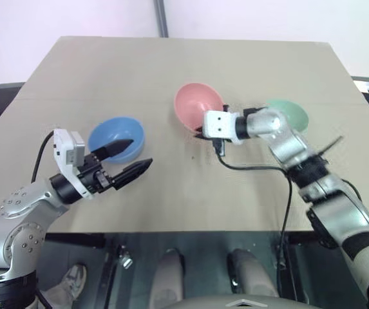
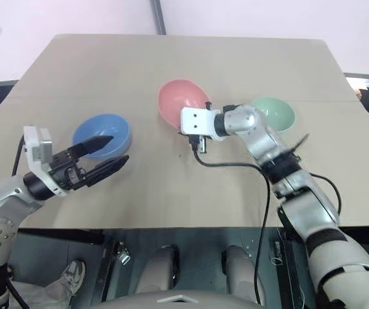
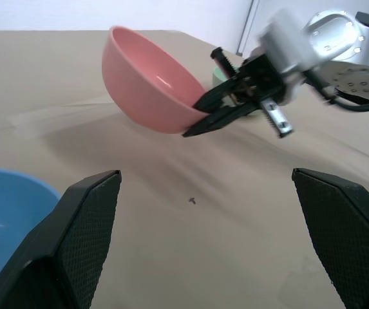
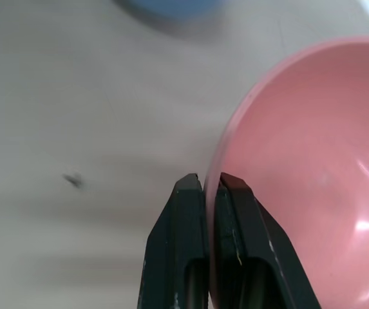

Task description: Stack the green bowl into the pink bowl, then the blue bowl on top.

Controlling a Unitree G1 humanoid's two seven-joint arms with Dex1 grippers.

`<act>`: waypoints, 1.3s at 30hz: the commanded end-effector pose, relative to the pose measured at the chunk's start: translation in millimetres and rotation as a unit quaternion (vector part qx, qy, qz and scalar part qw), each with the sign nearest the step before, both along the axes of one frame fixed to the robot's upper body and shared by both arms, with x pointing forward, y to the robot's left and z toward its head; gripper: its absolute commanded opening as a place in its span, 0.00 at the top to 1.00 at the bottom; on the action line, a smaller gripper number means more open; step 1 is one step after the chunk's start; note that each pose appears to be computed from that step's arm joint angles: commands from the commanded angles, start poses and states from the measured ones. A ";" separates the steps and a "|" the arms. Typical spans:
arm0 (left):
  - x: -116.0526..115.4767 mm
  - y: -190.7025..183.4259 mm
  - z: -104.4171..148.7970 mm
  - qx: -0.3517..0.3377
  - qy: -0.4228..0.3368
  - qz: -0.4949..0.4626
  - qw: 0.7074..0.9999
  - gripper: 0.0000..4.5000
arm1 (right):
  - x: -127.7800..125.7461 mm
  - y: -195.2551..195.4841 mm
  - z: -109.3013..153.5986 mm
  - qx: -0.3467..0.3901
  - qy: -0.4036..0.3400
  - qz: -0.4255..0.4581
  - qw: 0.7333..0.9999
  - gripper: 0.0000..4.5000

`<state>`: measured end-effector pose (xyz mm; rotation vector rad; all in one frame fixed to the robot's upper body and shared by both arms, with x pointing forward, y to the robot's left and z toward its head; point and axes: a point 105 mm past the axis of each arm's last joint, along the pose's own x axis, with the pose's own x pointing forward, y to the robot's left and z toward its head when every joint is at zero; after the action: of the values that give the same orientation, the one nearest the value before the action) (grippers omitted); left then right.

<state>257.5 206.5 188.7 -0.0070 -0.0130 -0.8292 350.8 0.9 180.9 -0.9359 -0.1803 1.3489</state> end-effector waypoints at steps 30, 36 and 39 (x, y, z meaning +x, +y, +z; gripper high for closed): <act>-8.8 -28.7 9.0 0.017 -0.020 -0.124 0.992 0.00 | 30.4 -146.5 43.2 0.057 0.052 -0.304 0.950 0.37; -26.7 -30.3 17.0 0.033 -0.008 -0.197 0.980 0.00 | 59.7 -165.2 21.8 0.043 0.079 -0.352 0.932 0.37; -27.3 -28.9 20.5 0.053 -0.013 -0.203 0.978 0.00 | 64.9 -166.3 10.6 0.048 0.118 -0.356 0.926 0.37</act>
<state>234.6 178.6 197.4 0.0613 0.0455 -1.2147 412.9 -165.6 184.8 -0.6569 0.2797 0.7453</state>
